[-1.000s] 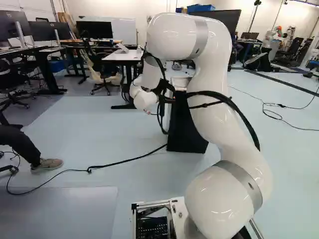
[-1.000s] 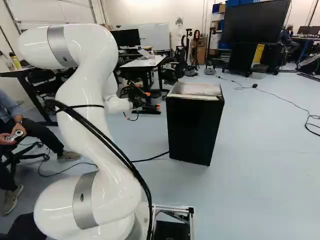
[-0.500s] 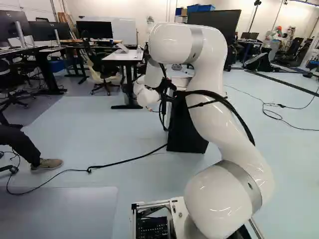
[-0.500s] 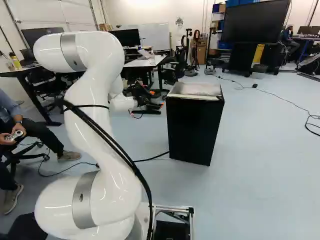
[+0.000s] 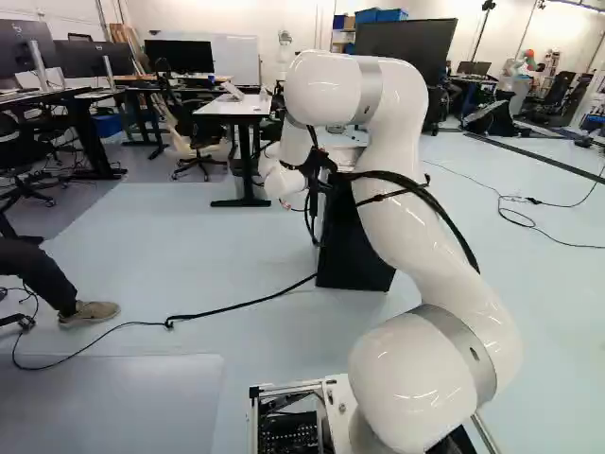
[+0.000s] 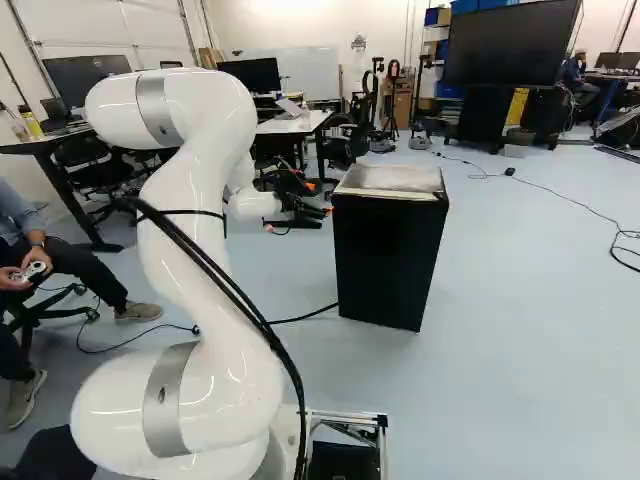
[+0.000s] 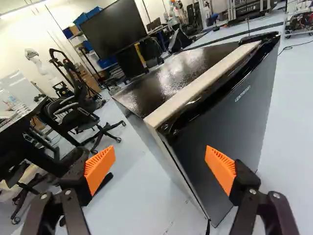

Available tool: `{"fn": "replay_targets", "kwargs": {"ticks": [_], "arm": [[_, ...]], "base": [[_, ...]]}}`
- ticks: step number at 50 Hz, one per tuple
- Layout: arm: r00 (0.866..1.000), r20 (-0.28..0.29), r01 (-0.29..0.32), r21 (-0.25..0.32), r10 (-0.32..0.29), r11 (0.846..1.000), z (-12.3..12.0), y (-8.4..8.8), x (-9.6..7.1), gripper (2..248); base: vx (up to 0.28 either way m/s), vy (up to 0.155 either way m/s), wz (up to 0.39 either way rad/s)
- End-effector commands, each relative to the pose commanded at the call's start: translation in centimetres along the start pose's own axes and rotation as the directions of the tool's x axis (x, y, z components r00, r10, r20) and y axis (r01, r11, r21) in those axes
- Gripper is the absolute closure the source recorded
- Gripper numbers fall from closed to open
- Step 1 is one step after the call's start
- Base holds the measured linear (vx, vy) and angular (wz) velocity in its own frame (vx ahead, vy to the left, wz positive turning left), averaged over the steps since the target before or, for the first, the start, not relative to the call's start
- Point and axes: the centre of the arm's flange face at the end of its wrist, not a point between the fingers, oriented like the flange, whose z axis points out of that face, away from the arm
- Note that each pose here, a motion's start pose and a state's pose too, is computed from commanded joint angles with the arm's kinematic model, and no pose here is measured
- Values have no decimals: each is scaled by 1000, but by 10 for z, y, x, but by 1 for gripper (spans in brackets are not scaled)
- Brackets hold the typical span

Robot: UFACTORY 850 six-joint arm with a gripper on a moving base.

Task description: Open the fridge door

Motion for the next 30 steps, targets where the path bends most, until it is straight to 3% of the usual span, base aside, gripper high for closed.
{"fn": "replay_targets", "kwargs": {"ticks": [30], "arm": [[1000, 9, -12, -32, 12, 999, 18, 11, 8, 3]], "base": [[0, 0, 0]]}}
